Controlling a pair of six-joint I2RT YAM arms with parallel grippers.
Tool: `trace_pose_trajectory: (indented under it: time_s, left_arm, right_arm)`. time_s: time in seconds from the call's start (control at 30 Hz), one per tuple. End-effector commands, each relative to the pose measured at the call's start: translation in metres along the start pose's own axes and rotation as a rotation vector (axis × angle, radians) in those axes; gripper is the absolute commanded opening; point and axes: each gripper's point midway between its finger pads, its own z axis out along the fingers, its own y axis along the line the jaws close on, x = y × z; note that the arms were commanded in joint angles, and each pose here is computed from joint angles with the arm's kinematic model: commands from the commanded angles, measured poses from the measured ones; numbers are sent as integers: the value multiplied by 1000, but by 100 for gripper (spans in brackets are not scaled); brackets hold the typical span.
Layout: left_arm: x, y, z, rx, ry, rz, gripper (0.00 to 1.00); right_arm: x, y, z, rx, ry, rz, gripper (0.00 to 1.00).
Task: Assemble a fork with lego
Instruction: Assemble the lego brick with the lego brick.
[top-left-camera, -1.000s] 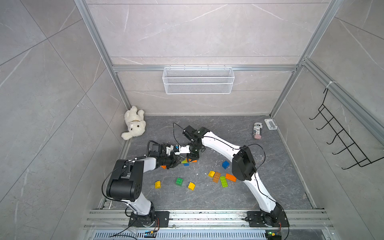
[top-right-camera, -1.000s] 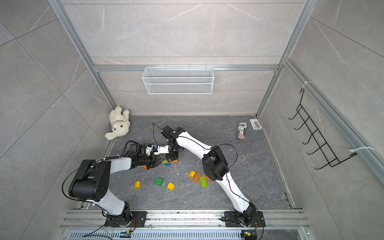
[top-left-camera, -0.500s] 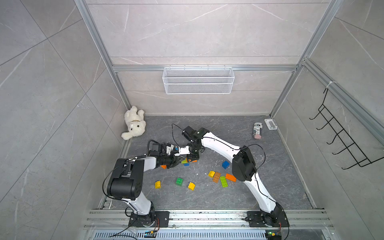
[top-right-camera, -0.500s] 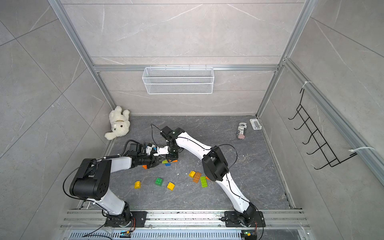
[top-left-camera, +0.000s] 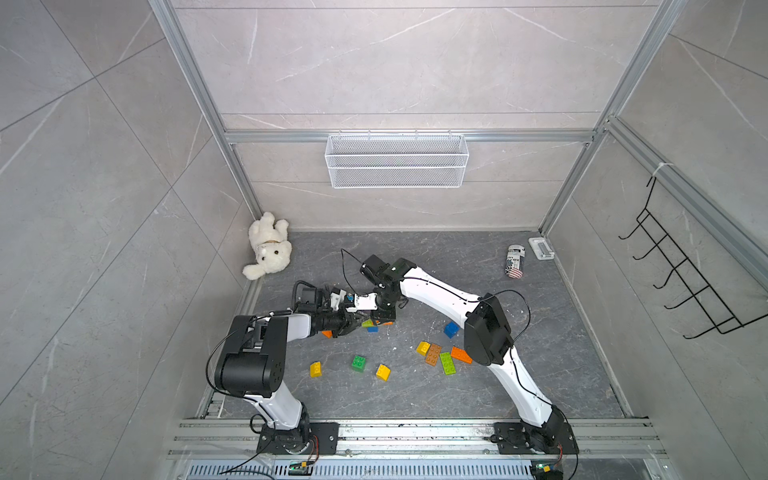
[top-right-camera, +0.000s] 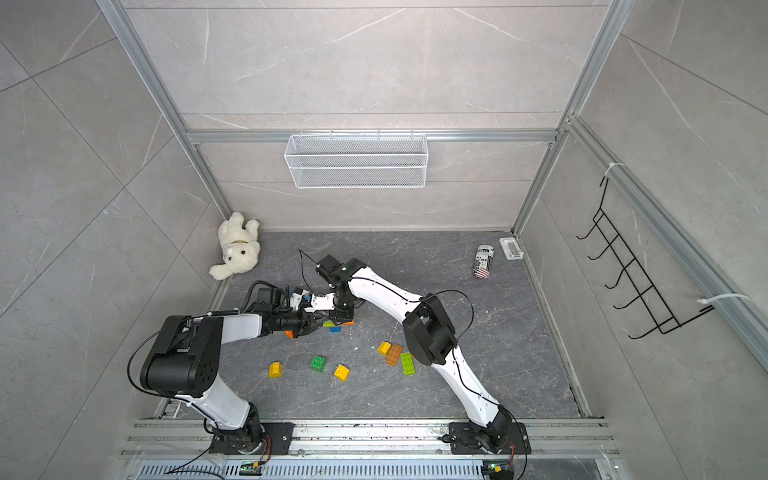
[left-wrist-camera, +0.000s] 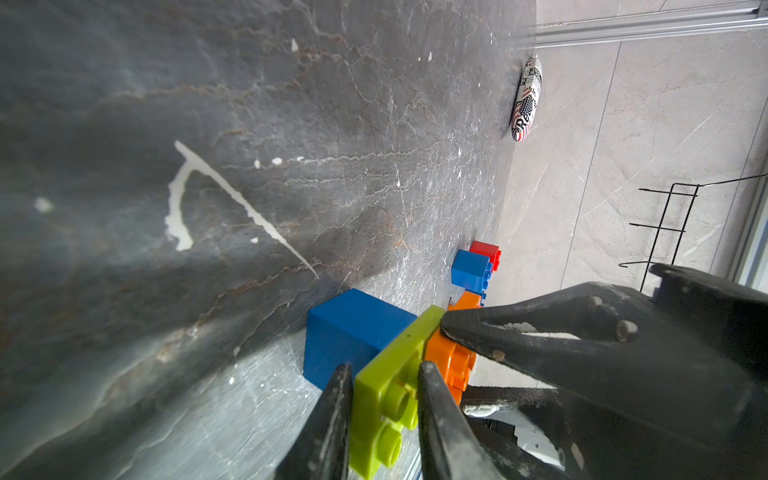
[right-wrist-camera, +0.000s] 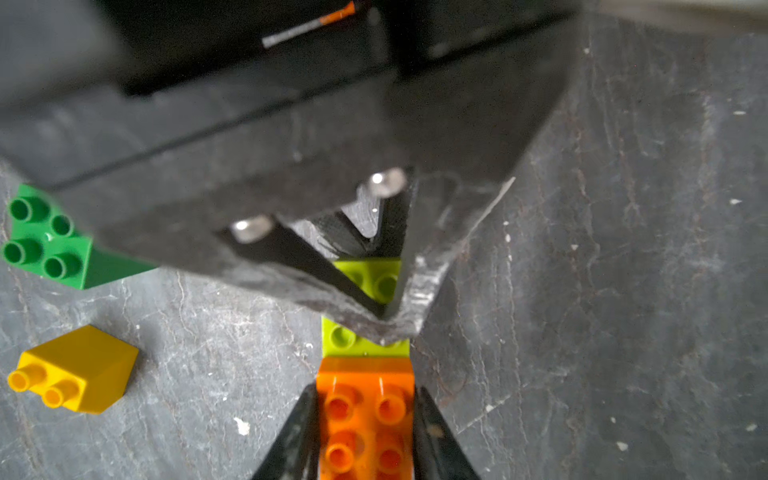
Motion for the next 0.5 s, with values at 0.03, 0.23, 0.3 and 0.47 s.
trace_pose_trajectory:
  time_s: [0.03,0.23,0.3,0.47]
  left_arm:
    - [10,29,1,-129,-10,-50,30]
    - [6,21,-3,-114,-28,-37,32]
    - [2,14,-4,-94,-40,-29,32]
    - [-4,-3,-9,-65,-53,0,34]
  right_arm:
    - [52,7,70,10,271,33,34]
    - [29,6,49,-7,147,42,36]
    - [27,6,44,-8,137,27,37]
    - [23,7,40,-8,91,17,38]
